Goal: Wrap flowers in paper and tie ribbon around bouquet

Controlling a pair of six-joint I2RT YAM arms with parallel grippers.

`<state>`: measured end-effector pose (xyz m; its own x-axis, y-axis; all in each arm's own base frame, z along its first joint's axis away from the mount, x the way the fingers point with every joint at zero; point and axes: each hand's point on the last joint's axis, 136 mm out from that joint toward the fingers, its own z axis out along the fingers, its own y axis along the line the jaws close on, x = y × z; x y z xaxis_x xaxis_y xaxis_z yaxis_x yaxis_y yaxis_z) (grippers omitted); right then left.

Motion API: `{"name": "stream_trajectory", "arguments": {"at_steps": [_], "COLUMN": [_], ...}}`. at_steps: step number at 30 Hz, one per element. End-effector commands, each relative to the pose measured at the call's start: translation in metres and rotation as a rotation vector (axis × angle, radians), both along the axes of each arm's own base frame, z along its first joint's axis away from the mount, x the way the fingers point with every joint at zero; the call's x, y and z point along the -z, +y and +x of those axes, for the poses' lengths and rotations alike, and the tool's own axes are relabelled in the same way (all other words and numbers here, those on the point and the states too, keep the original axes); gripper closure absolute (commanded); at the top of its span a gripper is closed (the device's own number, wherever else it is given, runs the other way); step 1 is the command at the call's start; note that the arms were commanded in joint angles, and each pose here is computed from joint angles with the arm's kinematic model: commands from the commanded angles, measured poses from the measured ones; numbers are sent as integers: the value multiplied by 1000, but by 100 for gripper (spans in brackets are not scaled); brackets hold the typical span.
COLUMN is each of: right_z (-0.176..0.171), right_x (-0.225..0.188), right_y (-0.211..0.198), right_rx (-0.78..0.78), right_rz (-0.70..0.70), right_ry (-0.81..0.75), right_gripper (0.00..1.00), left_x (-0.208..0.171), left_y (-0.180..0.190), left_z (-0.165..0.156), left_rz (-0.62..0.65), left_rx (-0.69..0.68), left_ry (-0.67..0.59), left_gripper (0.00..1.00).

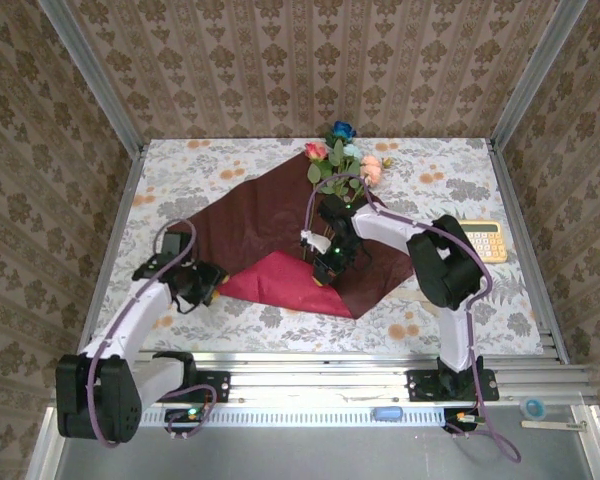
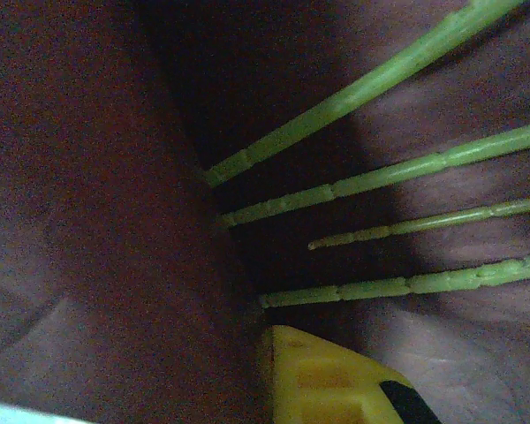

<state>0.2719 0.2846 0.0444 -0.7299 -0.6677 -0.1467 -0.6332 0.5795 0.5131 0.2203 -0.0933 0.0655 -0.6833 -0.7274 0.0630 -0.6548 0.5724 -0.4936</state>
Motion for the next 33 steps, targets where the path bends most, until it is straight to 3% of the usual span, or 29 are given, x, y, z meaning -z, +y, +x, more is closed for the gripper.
{"name": "stream_trajectory", "arguments": {"at_steps": [1, 12, 24, 33], "right_z": [2, 24, 29, 30], "right_x": [-2, 14, 28, 35], "right_y": [-1, -13, -17, -27], "right_rx": [42, 135, 177, 213], "right_rz": [-22, -61, -76, -104], "right_ry": [74, 174, 212, 238], "right_gripper": [100, 100, 100, 100], "left_x": [-7, 15, 29, 39], "left_y": [-24, -30, -25, -23], "left_z": [9, 24, 10, 18], "left_rz": [-104, -85, -13, 3], "left_rx": [11, 2, -19, -45], "left_ry": [-79, -176, -121, -118], "left_gripper": [57, 51, 50, 50]}}
